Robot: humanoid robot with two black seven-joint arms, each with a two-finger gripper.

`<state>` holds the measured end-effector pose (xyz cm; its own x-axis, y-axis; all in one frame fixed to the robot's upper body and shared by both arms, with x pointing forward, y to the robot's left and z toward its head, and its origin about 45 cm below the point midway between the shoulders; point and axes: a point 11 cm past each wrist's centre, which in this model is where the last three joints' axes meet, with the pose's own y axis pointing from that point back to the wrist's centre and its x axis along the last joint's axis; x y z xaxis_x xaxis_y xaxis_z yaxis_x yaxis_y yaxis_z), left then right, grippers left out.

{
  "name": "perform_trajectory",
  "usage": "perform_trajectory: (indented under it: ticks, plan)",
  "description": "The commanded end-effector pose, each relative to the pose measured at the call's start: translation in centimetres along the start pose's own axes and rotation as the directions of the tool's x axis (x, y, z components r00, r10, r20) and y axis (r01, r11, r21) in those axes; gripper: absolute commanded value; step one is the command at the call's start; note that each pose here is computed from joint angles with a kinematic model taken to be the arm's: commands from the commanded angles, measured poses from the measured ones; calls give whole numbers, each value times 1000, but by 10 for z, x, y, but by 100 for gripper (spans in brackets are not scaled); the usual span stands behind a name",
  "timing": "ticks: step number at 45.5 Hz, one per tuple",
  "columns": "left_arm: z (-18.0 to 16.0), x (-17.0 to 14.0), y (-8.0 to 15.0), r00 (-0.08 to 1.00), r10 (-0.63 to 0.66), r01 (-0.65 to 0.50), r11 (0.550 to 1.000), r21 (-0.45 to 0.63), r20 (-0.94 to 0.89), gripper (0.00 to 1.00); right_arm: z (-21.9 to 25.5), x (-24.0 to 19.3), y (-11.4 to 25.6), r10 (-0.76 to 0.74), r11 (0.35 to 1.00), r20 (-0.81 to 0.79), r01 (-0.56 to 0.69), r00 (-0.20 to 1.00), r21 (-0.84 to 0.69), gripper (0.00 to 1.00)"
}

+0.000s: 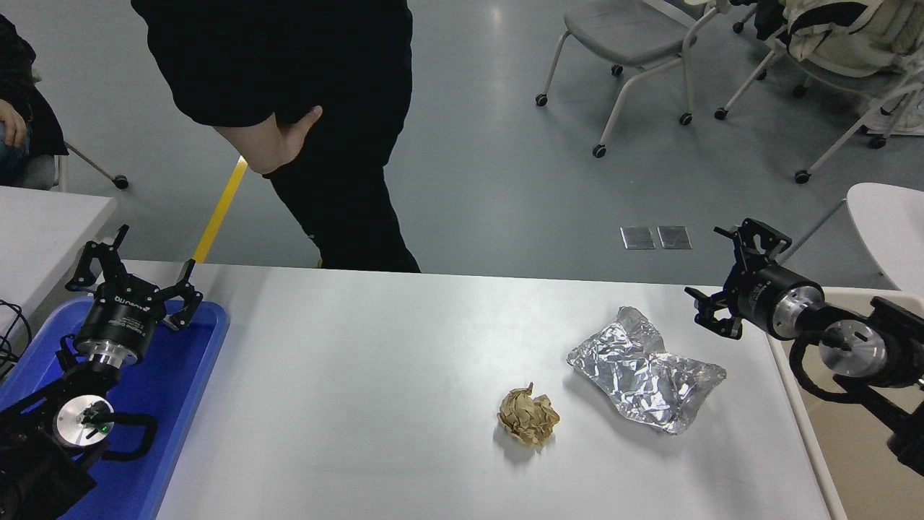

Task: Clean the table surface

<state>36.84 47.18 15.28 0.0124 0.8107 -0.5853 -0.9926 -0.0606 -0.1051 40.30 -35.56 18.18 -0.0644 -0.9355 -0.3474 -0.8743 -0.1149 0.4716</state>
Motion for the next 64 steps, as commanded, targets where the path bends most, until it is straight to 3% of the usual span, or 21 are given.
perform_trajectory:
  ticks: [1,23,32,44,55,64]
  plan:
    - [0,0,0,1000,-1,1,1000,1,0,100,7,-10,-3,-30,1000,36,30,999,1,100]
    - [0,0,0,1000,-1,1,1000,-1,-1,100,36,-29,-8,-85,994,-30,82,996,-76,100]
    - [0,0,0,1000,-1,1,1000,-1,-1,100,36,-35,2,-133,986,-220,106,966,-129,100]
    - [0,0,0,1000,-1,1,1000,-1,-1,100,29,-45,27,-229,967,-513,132,827,-218,100]
    - [0,0,0,1000,-1,1,1000,-1,-1,100,14,-48,53,-317,941,-570,177,758,-288,100]
    - [0,0,0,1000,-1,1,1000,-1,-1,100,9,-42,56,-301,947,-587,165,752,-274,100]
